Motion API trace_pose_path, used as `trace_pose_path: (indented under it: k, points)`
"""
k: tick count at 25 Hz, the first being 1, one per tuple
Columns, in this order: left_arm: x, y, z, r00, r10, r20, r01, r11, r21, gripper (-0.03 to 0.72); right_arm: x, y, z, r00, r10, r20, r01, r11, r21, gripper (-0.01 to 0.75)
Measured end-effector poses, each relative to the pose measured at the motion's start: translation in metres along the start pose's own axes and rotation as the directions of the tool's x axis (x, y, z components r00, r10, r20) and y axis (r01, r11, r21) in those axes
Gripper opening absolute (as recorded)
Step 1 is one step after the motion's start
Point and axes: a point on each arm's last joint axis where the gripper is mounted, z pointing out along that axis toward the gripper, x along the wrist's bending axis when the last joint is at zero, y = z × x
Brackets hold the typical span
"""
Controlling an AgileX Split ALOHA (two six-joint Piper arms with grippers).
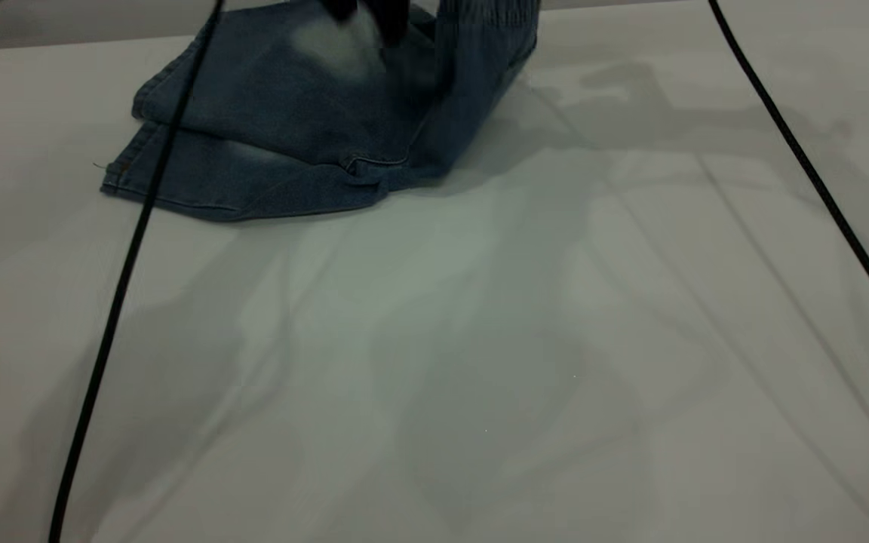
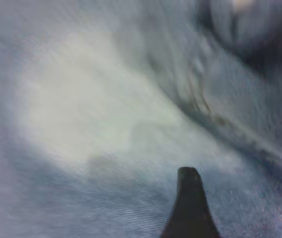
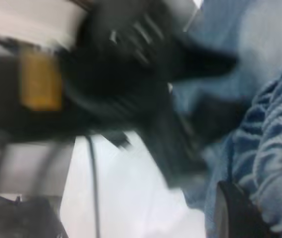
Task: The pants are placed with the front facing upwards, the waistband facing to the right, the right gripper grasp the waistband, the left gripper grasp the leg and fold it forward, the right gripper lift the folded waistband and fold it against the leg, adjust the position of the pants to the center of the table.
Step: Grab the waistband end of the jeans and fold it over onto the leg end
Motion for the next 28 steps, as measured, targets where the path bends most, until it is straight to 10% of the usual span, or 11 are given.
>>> trace_pose_path:
  k: [12,28]
  points:
    - [0.066,-0.022,0.0,0.986,-0.157,-0.046,0.159,0.987,0.027,0.475,0.0,0.001,0.0,1.0,0.008,0.0,-0.008,1.0,-0.009,0.113]
    - [0.064,-0.05,0.035,0.982,-0.184,-0.028,0.186,0.967,0.176,0.475,0.001,0.0,-0.001,1.0,0.008,-0.017,-0.008,1.0,0.006,0.113]
